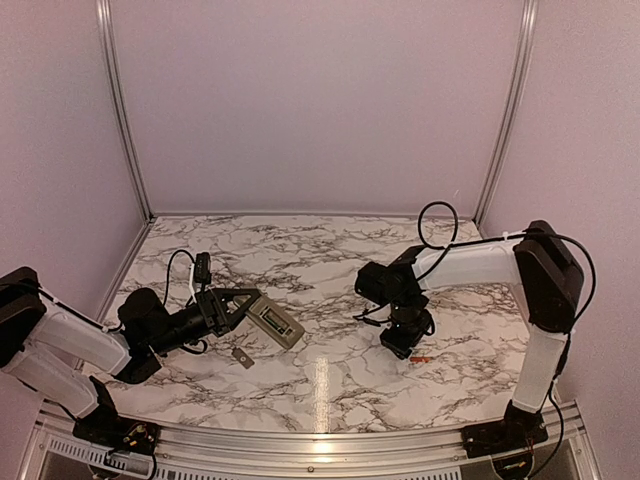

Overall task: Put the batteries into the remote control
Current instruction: Pick up the battery at the center of the board.

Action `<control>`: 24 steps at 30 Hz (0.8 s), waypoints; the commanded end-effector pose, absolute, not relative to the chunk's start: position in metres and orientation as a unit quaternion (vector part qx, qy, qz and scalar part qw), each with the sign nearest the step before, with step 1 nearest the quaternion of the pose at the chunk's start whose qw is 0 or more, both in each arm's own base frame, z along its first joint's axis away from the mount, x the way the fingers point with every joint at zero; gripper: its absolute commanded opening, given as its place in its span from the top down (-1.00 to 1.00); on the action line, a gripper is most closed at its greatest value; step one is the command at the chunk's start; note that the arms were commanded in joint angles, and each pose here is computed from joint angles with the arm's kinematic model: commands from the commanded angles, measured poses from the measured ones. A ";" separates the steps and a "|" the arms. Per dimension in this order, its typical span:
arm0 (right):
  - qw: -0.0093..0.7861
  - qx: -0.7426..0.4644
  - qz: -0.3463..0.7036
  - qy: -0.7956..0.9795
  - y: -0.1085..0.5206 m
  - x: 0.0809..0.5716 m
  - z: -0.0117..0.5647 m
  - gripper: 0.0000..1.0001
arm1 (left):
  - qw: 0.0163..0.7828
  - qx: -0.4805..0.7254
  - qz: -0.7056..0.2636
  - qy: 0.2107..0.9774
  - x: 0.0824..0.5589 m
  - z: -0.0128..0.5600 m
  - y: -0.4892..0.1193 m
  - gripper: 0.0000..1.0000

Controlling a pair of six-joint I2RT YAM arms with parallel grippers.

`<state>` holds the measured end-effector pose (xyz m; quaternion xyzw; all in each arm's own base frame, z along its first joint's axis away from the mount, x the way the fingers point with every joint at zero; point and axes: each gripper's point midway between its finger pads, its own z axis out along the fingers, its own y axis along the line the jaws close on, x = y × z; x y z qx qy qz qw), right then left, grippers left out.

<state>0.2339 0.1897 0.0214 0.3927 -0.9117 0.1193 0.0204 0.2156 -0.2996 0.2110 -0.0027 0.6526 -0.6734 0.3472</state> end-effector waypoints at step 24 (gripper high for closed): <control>-0.054 0.376 0.055 -0.923 0.230 0.239 0.082 -0.19 | 0.391 0.022 -0.727 0.564 0.211 0.268 -0.295 1.00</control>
